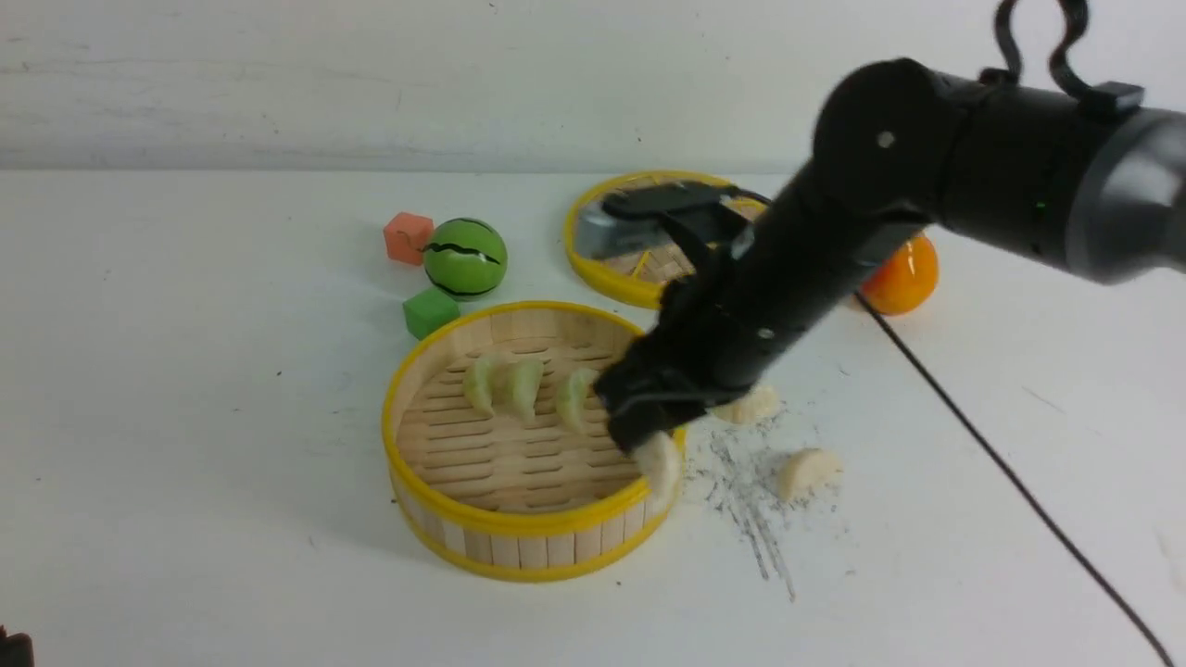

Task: Put the dumplings into the steamer on the white table.
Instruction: 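Place the dumpling in the bamboo steamer basket with the right gripper, then reach for and grasp a dumpling lying on the table beside the steamer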

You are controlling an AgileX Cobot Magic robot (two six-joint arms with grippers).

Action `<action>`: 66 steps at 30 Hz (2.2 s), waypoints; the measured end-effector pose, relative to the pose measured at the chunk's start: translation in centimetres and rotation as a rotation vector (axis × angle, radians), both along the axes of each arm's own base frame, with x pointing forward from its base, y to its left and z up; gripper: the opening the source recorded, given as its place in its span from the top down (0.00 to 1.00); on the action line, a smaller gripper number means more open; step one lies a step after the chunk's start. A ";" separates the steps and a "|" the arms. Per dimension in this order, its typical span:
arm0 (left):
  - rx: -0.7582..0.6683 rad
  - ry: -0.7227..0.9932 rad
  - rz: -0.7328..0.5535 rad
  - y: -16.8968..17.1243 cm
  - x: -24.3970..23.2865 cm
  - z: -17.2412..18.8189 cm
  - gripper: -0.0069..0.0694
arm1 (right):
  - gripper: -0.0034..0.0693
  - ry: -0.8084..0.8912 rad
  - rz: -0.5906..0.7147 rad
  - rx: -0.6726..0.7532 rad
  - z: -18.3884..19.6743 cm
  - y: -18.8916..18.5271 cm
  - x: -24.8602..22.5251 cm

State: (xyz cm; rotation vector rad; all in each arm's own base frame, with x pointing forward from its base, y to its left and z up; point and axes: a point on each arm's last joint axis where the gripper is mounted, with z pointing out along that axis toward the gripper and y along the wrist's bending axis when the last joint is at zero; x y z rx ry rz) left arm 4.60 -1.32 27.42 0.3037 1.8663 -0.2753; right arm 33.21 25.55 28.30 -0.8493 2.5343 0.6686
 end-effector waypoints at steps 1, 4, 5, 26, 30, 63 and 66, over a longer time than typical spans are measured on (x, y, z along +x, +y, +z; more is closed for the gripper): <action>-0.001 -0.001 0.000 0.0 0.0 0.0 0.81 | 0.74 -0.029 0.010 0.021 0.2 1.2 0.3; 0.000 0.000 0.000 0.0 0.0 0.0 0.81 | 0.74 -0.060 0.025 0.059 -1.2 4.6 1.2; 0.000 0.000 0.000 0.0 0.0 0.0 0.81 | 0.74 -0.060 0.020 0.065 -2.0 5.6 1.6; 0.003 0.006 0.001 0.0 0.0 -0.1 0.79 | 0.36 -0.001 -0.079 0.045 -7.6 7.7 4.8; 0.012 0.027 0.005 0.1 -0.1 -0.3 0.79 | 0.34 -0.019 -0.096 0.034 -5.3 5.8 5.3; 0.052 -0.040 0.008 0.1 0.4 -0.7 0.77 | 0.40 0.057 -0.797 -0.016 -12.6 -12.6 4.1; 0.052 -0.044 0.008 0.1 0.4 -0.7 0.77 | 0.48 0.054 -0.795 -0.014 -12.6 -12.4 4.1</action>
